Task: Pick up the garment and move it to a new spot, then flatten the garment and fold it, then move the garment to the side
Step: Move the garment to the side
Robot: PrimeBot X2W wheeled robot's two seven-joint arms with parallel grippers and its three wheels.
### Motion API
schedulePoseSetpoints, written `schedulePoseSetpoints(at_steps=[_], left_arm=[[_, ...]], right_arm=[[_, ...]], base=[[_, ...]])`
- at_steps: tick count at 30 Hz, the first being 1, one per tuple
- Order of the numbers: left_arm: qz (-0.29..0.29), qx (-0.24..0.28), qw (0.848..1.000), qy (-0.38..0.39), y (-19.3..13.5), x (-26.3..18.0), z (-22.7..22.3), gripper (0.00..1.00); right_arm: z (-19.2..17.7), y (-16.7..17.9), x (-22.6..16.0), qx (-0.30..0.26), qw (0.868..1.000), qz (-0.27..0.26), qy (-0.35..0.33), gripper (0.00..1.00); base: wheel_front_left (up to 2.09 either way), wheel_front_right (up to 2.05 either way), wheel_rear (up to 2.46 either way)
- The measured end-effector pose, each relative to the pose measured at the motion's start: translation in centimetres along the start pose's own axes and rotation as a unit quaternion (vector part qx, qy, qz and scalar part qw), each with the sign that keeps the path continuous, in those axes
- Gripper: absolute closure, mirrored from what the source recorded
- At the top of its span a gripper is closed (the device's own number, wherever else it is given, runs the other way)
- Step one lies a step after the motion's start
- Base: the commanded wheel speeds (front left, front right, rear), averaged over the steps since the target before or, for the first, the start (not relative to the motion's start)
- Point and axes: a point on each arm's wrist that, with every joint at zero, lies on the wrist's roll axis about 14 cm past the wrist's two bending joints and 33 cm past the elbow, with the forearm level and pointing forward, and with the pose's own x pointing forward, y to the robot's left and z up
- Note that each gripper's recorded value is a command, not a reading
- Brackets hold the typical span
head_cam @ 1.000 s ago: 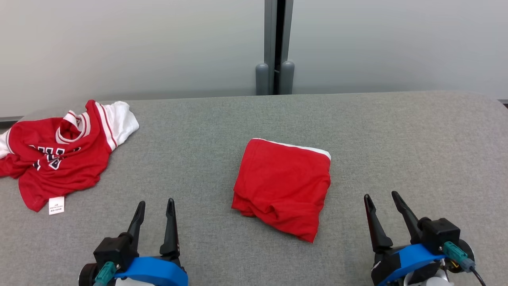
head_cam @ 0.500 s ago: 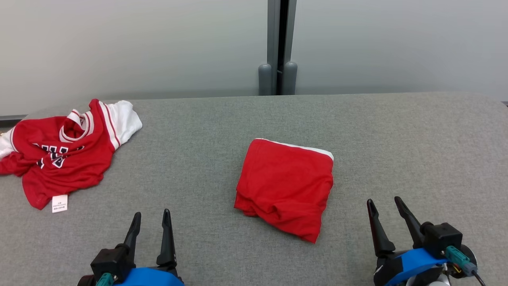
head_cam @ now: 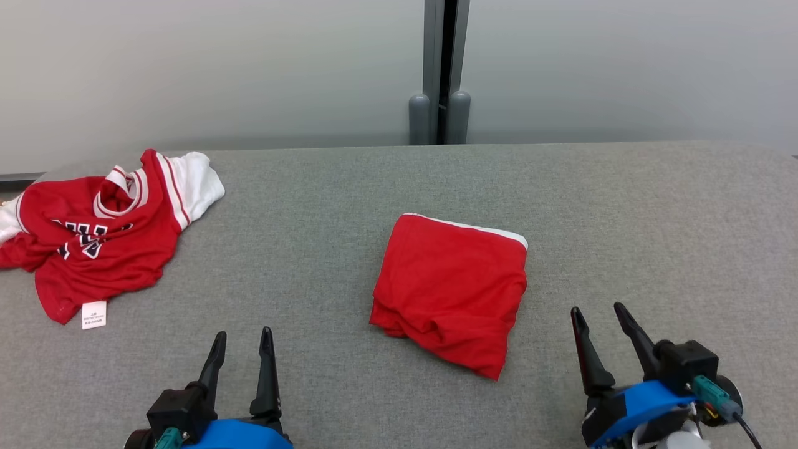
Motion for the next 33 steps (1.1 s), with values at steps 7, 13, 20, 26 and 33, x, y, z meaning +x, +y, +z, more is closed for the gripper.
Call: schedulePoseSetpoints(at_steps=[7, 13, 20, 26, 33], left_arm=[[-0.003, 0.0, 1.0, 0.002, -0.1, 0.8, -0.1, 0.0], [0.005, -0.002, 1.0, 0.003, 0.6, 1.2, -0.2, 0.0], [0.037, -0.005, 0.999, 0.007, 2.5, 0.7, -0.4, 0.0], [0.06, -0.006, 0.998, 0.013, 3.9, 0.2, -0.9, 0.0], [0.047, 0.0, 0.999, 0.015, 3.4, 1.0, -1.0, 0.0]], right_arm=[[2.3, 0.5, 3.8, -0.014, 1.0, 0.014, 0.004, 0.0], [1.8, 1.0, 7.0, -0.005, 0.996, 0.02, 0.083, 0.0], [-4.2, 2.2, 7.4, 0.018, 0.968, 0.032, 0.249, 0.0], [-7.0, 4.0, 7.3, 0.039, 0.951, 0.055, 0.303, 0.52], [-7.2, 4.8, 8.1, 0.026, 0.949, 0.071, 0.305, 1.0]], base=[[0.0, 0.0, 0.0], [0.0, 0.0, 0.0], [0.0, 0.0, 0.0], [0.0, 0.0, 0.0], [0.0, 0.0, 0.0]])
